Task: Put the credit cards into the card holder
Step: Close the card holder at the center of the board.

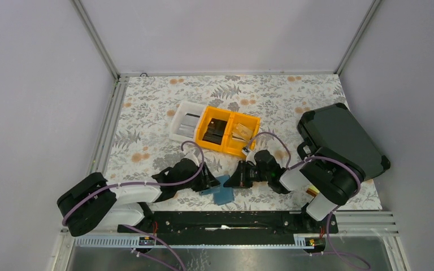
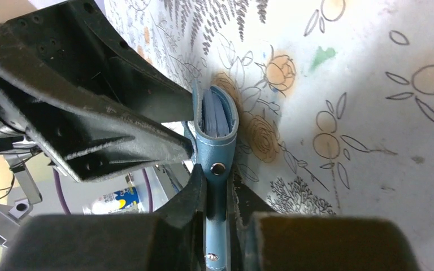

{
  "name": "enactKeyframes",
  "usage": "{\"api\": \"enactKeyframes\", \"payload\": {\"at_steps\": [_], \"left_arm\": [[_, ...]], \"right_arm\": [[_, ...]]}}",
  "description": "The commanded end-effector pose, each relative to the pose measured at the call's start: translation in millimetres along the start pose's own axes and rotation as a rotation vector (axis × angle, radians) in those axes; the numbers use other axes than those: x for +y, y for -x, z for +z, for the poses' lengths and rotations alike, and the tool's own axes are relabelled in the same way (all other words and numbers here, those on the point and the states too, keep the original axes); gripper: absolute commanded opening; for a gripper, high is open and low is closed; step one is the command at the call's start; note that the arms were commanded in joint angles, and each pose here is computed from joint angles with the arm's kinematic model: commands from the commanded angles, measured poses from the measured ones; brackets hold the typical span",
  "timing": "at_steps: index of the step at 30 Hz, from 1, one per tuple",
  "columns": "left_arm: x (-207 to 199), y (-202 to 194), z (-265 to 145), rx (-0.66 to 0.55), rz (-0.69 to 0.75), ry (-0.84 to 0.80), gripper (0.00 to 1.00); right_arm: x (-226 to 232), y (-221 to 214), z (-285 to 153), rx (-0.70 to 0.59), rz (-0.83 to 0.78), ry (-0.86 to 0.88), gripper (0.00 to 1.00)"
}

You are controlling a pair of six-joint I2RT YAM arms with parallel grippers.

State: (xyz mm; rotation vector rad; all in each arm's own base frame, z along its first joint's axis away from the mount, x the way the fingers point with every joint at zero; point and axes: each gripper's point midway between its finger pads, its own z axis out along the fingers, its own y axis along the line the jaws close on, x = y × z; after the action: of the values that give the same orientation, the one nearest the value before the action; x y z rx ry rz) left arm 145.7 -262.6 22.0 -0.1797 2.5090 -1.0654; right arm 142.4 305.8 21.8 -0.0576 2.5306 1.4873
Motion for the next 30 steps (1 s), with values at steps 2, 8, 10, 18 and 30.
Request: {"api": "enactKeyframes", "payload": {"at_steps": [2, 8, 10, 18, 30], "left_arm": [[14, 18, -12, -0.066, 0.116, 0.147, 0.69], [-46, 89, -67, -0.374, 0.27, 0.078, 0.87], [-62, 102, -81, -0.42, 0.315, 0.07, 0.89], [-116, 98, -93, -0.487, 0.484, 0.062, 0.92], [-134, 99, -58, -0.592, 0.631, 0.247, 0.96]], "right_arm": [[12, 12, -6, -0.052, -0.044, -0.021, 0.0], [37, 75, -37, -0.24, -0.186, -0.278, 0.0], [43, 90, -49, -0.273, -0.194, -0.36, 0.0], [77, 135, -70, -0.412, -0.129, -0.474, 0.0], [105, 134, -48, -0.371, -0.049, -0.428, 0.0]]}}
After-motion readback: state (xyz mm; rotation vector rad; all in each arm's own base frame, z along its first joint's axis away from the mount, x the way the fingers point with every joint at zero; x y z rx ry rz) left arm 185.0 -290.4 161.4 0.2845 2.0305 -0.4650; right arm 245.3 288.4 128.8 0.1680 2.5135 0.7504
